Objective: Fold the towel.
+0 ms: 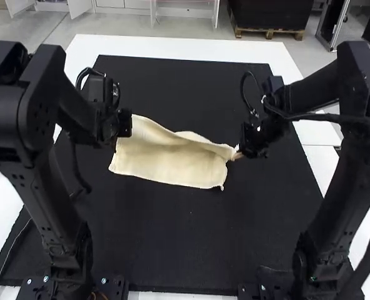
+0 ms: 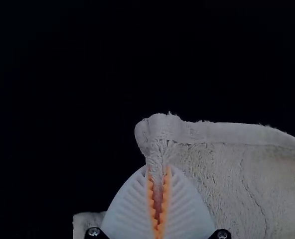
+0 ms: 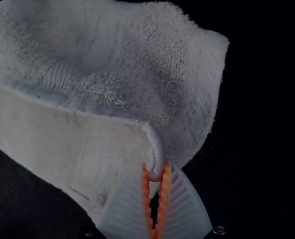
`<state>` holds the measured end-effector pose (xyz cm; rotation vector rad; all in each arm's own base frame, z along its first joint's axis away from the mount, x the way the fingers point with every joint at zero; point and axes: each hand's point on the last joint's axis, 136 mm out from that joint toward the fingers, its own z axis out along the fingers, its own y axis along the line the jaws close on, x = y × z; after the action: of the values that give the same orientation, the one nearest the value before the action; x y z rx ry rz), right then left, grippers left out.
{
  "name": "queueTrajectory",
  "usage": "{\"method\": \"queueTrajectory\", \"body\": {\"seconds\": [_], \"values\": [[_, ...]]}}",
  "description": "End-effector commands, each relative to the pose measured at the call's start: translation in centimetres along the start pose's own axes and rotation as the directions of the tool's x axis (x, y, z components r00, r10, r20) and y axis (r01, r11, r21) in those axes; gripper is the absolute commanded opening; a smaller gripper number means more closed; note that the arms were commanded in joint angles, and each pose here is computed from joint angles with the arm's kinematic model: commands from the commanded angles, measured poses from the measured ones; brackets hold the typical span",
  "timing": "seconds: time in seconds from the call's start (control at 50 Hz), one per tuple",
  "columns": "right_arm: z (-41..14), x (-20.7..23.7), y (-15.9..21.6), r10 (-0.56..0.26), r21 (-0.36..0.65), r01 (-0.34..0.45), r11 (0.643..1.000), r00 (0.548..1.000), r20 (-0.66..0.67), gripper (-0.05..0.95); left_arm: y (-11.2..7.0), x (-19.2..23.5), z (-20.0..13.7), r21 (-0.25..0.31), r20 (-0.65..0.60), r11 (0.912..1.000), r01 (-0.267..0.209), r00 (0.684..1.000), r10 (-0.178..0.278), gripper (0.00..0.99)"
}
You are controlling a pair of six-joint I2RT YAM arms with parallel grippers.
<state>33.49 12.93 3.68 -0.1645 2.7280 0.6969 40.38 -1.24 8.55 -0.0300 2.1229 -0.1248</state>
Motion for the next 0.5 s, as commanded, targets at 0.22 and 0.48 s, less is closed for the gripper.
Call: {"method": "queueTrajectory", "body": {"seconds": [0.22,0.48], "values": [[-0.6,4.2,0.0,0.053,-0.017,-0.054,0.998,0.997,-0.052,-0.01,0.1,-0.5,-4.1,0.004,0.068,1.0000,0.004,0.998,-0.005,0.020],[-2.7,3.3,0.7,0.074,-0.007,-0.074,0.997,0.995,0.067,-0.01,-0.3,-1.2,-6.1,0.007,0.102,0.9994,-0.033,0.994,0.032,0.020]]}}
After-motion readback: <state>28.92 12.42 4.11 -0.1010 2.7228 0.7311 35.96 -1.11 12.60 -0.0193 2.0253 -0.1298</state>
